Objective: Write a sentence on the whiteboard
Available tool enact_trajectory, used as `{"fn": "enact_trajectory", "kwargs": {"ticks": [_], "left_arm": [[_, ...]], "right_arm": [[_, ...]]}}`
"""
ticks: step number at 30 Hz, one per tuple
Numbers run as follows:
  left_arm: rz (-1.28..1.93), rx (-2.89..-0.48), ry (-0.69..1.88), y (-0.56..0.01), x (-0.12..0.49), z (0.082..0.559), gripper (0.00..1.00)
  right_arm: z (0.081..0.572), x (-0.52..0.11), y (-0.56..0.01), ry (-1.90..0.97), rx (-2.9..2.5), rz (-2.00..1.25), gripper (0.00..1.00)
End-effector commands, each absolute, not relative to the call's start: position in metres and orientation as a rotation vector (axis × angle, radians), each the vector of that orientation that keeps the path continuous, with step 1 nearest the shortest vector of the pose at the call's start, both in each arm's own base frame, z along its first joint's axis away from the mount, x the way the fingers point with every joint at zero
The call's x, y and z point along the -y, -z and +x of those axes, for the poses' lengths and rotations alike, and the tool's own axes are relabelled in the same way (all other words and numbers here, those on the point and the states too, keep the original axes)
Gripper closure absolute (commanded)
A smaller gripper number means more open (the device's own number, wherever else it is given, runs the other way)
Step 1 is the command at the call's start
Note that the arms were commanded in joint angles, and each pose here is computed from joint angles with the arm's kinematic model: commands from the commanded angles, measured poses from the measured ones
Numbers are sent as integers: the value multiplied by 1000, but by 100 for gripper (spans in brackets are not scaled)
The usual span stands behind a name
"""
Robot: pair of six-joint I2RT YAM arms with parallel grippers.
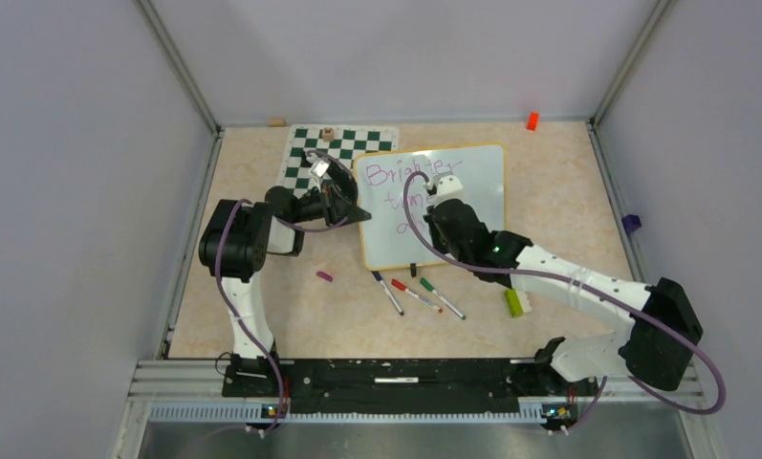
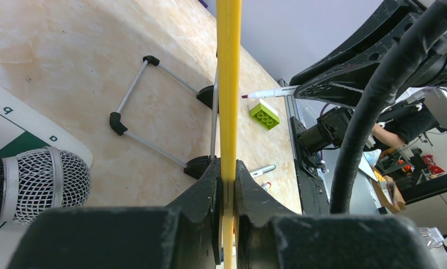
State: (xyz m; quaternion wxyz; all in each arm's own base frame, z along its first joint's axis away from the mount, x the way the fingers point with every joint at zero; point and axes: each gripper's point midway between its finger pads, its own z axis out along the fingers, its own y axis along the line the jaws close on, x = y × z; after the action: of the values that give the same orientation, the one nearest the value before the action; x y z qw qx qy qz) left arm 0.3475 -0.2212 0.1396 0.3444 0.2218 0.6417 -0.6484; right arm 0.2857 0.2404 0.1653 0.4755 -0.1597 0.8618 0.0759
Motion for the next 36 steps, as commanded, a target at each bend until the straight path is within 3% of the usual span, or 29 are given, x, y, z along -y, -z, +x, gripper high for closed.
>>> {"fn": "enact_trajectory", "kwargs": {"ticks": [1, 36], "left_arm": [[676, -1561, 1636, -160, 224, 344, 100], [676, -1563, 1639, -160, 224, 344, 100]], "right_arm": [[296, -241, -203, -218, -2019, -341, 100], [313, -221, -181, -62, -2037, -302, 100]]}}
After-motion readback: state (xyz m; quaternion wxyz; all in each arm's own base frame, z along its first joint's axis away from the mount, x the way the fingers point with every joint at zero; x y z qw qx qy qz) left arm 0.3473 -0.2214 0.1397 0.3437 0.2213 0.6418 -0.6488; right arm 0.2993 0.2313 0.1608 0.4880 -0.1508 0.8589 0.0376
